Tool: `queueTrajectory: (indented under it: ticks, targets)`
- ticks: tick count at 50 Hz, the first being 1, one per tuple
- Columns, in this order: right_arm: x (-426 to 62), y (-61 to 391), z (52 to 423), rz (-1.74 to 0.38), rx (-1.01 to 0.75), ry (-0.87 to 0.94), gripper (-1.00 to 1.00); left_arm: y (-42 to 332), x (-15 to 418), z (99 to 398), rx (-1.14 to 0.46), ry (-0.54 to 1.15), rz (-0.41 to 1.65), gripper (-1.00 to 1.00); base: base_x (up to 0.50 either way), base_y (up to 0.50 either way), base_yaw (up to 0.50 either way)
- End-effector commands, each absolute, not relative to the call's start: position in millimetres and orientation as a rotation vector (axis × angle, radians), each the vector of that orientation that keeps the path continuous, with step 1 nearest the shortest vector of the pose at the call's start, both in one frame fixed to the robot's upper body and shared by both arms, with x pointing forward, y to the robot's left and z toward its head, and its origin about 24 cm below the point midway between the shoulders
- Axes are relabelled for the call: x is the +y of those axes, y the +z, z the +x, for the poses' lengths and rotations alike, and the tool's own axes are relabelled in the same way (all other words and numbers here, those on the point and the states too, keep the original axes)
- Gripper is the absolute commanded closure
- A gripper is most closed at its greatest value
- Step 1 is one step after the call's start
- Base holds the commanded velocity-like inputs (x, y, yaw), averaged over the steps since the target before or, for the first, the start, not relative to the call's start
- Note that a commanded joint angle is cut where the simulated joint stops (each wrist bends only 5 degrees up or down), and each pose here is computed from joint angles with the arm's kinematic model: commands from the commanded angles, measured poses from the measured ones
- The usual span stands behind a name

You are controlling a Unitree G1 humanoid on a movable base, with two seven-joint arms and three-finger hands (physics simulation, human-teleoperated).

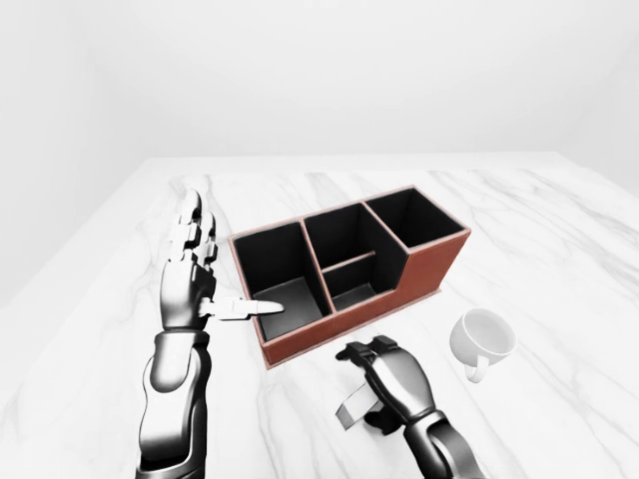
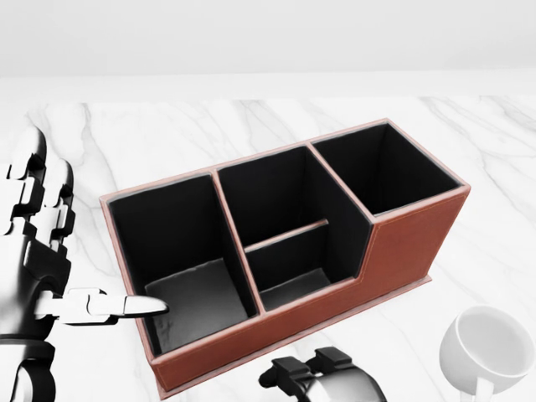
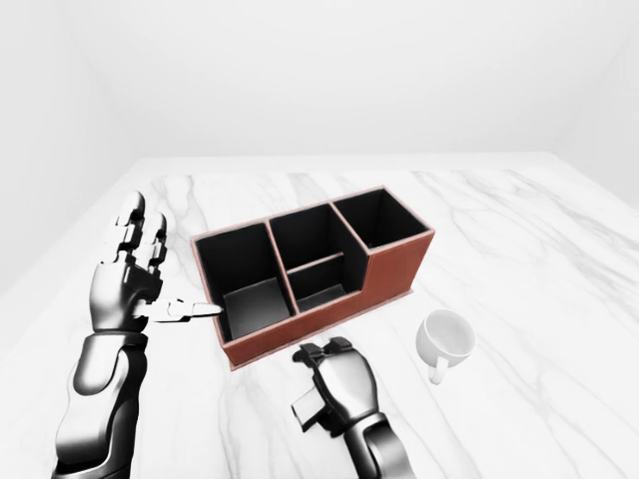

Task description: Pick up the book and place it in the front compartment of the caddy.

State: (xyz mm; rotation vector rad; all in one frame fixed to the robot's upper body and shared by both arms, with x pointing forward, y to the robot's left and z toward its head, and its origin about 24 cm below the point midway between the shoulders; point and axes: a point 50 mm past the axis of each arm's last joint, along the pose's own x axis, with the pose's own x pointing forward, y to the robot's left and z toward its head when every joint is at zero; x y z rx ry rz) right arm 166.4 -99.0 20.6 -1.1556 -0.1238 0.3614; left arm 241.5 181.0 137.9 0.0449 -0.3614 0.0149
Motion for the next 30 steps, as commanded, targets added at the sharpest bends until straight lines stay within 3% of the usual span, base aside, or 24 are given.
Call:
queueTrajectory:
  ticks: [1,18,30]
  targets:
    - [-92.3,29.5,156.2,-1.128,-0.139,0.400,1.00,137.7,181.1,241.5,-0.361,0.016,0.045,-1.00,0.00,0.00,0.00]
    - [-96.3,30.9,167.6,-1.125,-0.149,0.384,1.00,139.2,182.0,241.5,-0.367,0.019,0.042,-1.00,0.00,0.00,0.00]
    - [-105.2,55.4,181.3,-1.139,-0.173,0.326,1.00,139.3,182.8,241.7,-0.367,0.020,0.041,-1.00,0.00,0.00,0.00]
